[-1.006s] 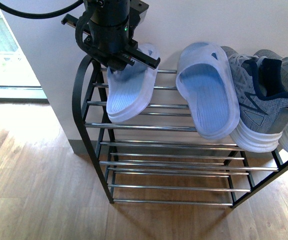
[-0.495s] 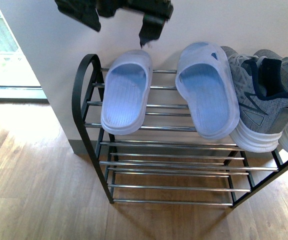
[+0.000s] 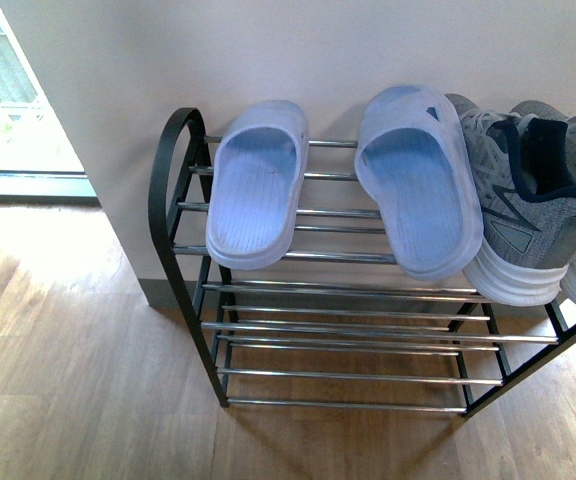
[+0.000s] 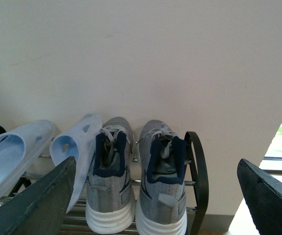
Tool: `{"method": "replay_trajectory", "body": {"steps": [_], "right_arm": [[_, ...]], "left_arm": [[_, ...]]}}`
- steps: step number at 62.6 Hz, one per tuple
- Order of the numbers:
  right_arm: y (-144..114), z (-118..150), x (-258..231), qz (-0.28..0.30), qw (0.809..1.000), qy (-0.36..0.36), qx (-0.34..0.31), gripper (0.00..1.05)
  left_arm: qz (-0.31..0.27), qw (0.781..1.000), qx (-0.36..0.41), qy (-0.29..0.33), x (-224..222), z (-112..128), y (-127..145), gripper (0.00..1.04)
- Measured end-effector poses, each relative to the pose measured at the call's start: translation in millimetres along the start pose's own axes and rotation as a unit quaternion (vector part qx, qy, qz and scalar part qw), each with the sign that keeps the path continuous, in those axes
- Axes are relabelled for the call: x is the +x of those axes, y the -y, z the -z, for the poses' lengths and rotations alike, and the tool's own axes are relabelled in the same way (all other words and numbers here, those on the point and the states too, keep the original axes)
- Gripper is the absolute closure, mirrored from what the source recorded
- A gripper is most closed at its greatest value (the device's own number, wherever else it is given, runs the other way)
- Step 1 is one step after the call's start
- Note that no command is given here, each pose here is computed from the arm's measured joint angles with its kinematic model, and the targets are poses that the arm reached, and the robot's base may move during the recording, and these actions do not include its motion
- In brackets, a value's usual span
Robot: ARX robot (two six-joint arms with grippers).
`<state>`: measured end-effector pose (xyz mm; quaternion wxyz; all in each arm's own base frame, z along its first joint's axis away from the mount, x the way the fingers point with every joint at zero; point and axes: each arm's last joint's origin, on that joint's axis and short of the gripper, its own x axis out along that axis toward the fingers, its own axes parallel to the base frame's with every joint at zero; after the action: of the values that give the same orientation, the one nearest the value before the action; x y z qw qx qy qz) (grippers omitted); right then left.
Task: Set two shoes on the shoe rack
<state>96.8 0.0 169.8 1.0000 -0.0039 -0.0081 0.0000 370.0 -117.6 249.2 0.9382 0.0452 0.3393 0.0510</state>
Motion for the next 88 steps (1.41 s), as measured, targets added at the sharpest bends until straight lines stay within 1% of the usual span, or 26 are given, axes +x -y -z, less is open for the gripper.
{"method": "replay_trajectory", "body": {"steps": [1,2,3,4,6,9,11,13,14,19,22,24,29,31,34,45,53,66,70,74,80,88], "right_arm": [[0,0,0,0.0,1.0,0.0,0.0,0.09],[0,0,0,0.0,1.0,0.0,0.0,0.09],[0,0,0,0.0,1.0,0.0,0.0,0.09],[0,0,0,0.0,1.0,0.0,0.0,0.09],[0,0,0,0.0,1.0,0.0,0.0,0.09],[0,0,0,0.001,1.0,0.0,0.0,0.09],[0,0,0,0.001,1.0,0.0,0.0,0.09],[0,0,0,0.001,1.0,0.0,0.0,0.09],[0,0,0,0.001,1.0,0.0,0.0,0.09],[0,0,0,0.001,1.0,0.0,0.0,0.09],[0,0,0,0.001,1.0,0.0,0.0,0.09],[0,0,0,0.001,1.0,0.0,0.0,0.09],[0,0,0,0.001,1.0,0.0,0.0,0.09],[0,0,0,0.001,1.0,0.0,0.0,0.09],[0,0,0,0.001,1.0,0.0,0.0,0.09],[0,0,0,0.001,1.0,0.0,0.0,0.09],[0,0,0,0.001,1.0,0.0,0.0,0.09],[0,0,0,0.001,1.0,0.0,0.0,0.09],[0,0,0,0.001,1.0,0.0,0.0,0.09],[0,0,0,0.001,1.0,0.0,0.0,0.09],[0,0,0,0.001,1.0,0.0,0.0,0.09],[0,0,0,0.001,1.0,0.0,0.0,0.09]], "left_arm": [[0.013,0.999,-0.004,0.03,2,3,0,0.14],[0.02,0.999,-0.009,0.047,2,4,-1,0.16],[0.034,0.996,-0.008,0.08,4,8,-1,0.2],[0.04,0.995,-0.012,0.095,4,11,-2,0.21],[0.053,0.986,-0.014,0.157,4,23,-7,0.29],[0.067,0.968,-0.028,0.241,-3,42,-17,0.39],[0.069,0.956,-0.037,0.282,-10,53,-27,0.46],[0.066,0.951,-0.043,0.3,-15,57,-32,0.5],[0.063,0.946,-0.047,0.314,-19,61,-38,0.54],[0.056,0.936,-0.056,0.343,-30,72,-54,0.64],[0.048,0.934,-0.059,0.349,-37,83,-64,0.73],[0.049,0.934,-0.059,0.349,-39,87,-67,0.77],[0.055,0.937,-0.052,0.34,-44,107,-74,0.91],[0.056,0.939,-0.05,0.337,-45,112,-75,0.95],[0.06,0.94,-0.048,0.332,-48,121,-78,1.04],[0.053,0.939,-0.049,0.335,-63,146,-94,1.04],[0.056,0.939,-0.049,0.336,-72,161,-100,1.04],[0.054,0.94,-0.049,0.335,-85,181,-108,1.04],[0.064,0.939,-0.045,0.334,-88,186,-114,1.04],[0.057,0.94,-0.048,0.334,-90,191,-118,1.04],[0.052,0.936,-0.05,0.343,-93,199,-120,1.04],[0.054,0.941,-0.048,0.329,-94,211,-119,1.04]]}}
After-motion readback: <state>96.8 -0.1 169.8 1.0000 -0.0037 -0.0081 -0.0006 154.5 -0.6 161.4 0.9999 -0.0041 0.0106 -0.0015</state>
